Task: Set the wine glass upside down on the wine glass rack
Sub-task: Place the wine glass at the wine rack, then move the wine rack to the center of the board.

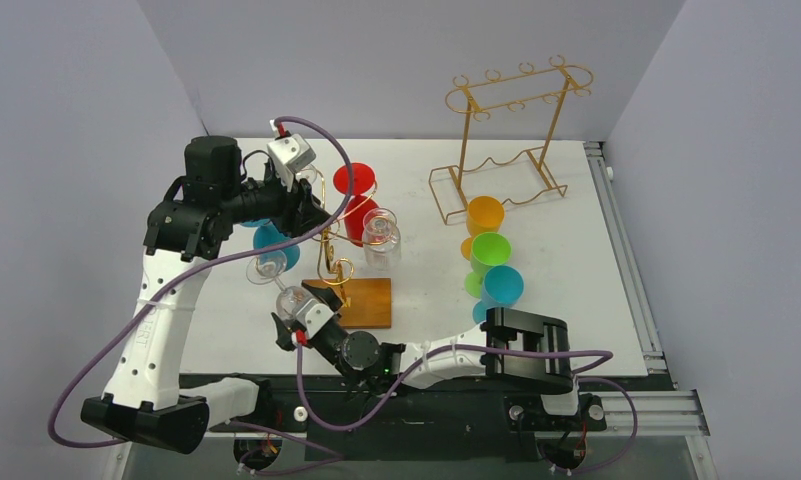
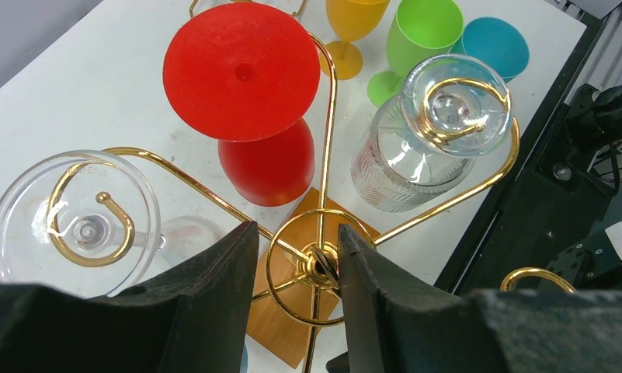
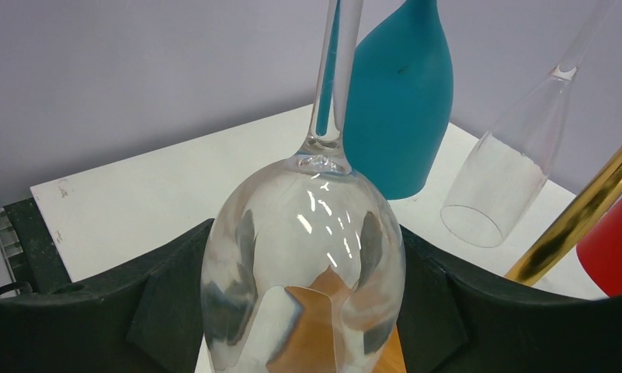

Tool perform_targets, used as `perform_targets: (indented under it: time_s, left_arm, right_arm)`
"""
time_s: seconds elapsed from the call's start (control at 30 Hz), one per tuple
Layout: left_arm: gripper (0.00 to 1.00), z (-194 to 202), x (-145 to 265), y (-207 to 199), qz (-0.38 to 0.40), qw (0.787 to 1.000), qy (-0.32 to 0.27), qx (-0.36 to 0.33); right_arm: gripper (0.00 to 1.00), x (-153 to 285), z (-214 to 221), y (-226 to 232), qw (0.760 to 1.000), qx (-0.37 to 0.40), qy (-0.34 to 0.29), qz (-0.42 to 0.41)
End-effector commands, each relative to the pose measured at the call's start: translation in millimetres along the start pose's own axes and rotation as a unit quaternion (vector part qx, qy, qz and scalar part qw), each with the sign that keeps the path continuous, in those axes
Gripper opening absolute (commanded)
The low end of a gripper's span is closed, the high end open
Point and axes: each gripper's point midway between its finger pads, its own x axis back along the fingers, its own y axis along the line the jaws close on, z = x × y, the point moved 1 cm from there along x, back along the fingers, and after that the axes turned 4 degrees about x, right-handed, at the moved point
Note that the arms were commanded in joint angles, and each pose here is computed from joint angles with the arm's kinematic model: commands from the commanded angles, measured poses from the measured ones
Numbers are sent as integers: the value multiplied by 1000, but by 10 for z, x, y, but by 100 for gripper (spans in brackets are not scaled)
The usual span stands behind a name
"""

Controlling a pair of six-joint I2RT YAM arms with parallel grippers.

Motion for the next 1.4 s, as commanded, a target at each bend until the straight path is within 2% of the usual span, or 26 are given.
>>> perform_targets:
  time_s: [0.0,0.37,0.77,0.93,1.0,1.1,1.17,1.27,1.37]
  left_arm:
    - [39,-190,62,-22,-5,1000,-20,-21]
    - [38,-188,35,-15,-4,1000,-17,-22]
    - [38,-220,51,-48,-3,1000,-20,-23]
    - [41,-337,126,-106,-2,999,-36,-23]
    - [44,-406,171,-149,0,999,-45,-23]
    - [55,-518,260,-217,0,998,-64,-23]
    - [62,-588,335,-259,-5,997,-78,-27]
    - [68,-645,408,-289,-12,996,-88,-28]
    - [74,-680,451,-284,-23,995,-93,-27]
  right_arm:
    - [70,-25,50,103,1000,-7,-9,-17]
    - [70,140,503,212,997,16,36,-66]
    - [72,317,692,186,995,26,60,-79]
    - [75,471,305,-48,996,6,52,-74]
    - [72,552,112,-145,995,-4,61,-80]
    - [64,702,-184,-230,991,-14,72,-109]
    - [64,790,-416,-305,989,-22,81,-125]
    - [63,951,-636,-398,982,-18,111,-151]
    - [62,1037,-984,-500,979,-29,117,-162]
